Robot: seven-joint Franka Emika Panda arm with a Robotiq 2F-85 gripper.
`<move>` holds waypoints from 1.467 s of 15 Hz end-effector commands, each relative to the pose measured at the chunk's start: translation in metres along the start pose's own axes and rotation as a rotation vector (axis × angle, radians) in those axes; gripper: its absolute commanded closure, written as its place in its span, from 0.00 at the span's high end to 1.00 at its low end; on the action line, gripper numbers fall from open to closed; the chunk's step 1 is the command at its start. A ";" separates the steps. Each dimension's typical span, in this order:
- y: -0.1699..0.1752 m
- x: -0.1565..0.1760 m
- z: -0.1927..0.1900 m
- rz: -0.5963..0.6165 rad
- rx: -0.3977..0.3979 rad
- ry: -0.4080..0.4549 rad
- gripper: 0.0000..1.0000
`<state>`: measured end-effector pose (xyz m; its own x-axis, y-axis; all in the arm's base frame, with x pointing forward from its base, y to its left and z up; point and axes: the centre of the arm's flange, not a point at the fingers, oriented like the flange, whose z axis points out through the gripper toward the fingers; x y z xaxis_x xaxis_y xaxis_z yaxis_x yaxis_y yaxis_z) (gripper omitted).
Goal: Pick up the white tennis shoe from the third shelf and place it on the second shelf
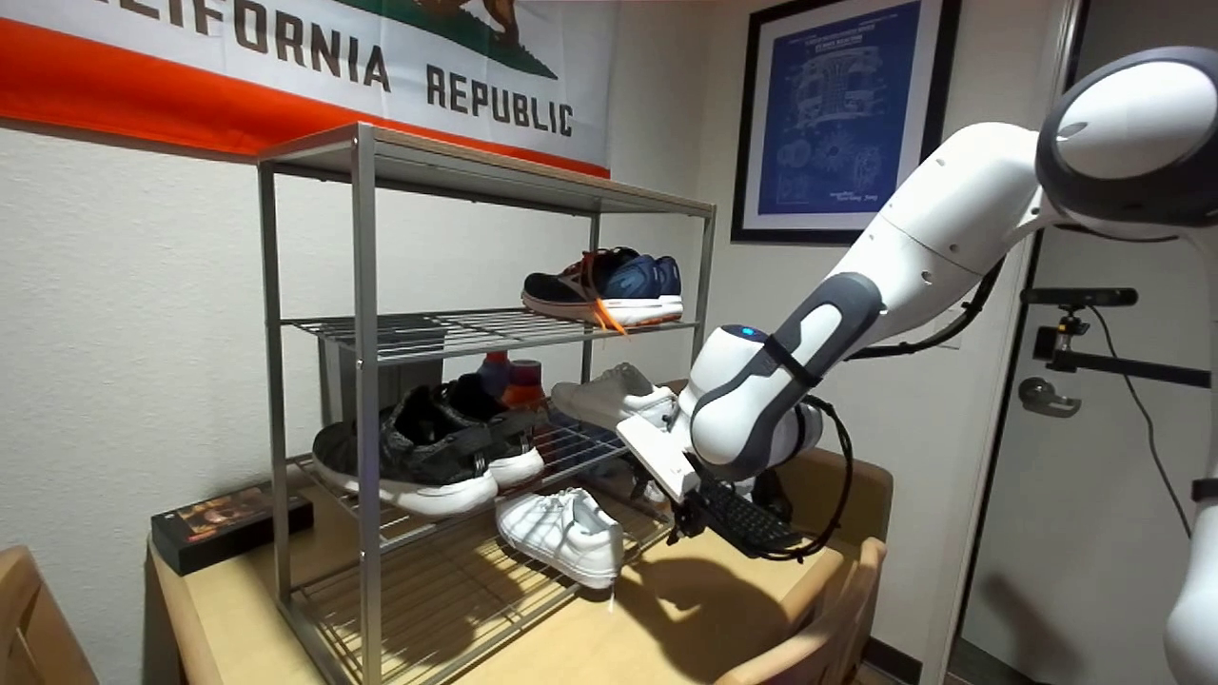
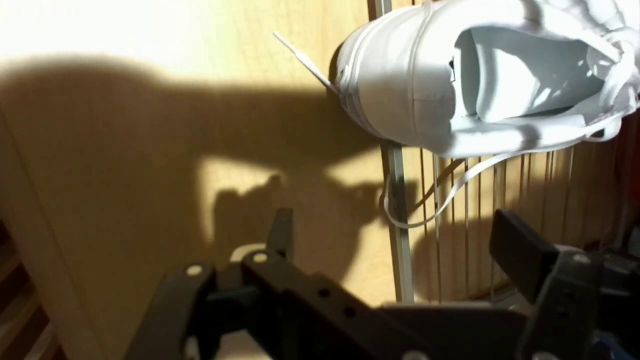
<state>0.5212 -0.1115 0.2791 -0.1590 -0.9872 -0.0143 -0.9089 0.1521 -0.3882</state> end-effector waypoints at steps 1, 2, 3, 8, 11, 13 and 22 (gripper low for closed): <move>-0.017 -0.008 0.016 0.001 -0.007 -0.019 1.00; -0.017 -0.012 0.019 -0.012 -0.013 -0.023 1.00; -0.015 -0.018 0.023 -0.036 -0.016 -0.022 1.00; -0.007 -0.044 0.030 -0.164 -0.034 -0.021 1.00; -0.012 -0.041 0.033 -0.137 -0.037 -0.026 1.00; -0.016 -0.036 0.032 -0.115 -0.030 -0.033 0.74; -0.030 -0.025 0.031 -0.024 -0.026 -0.050 0.58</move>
<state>0.5576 -0.0868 0.2620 -0.1096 -0.9934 -0.0347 -0.9168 0.1145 -0.3825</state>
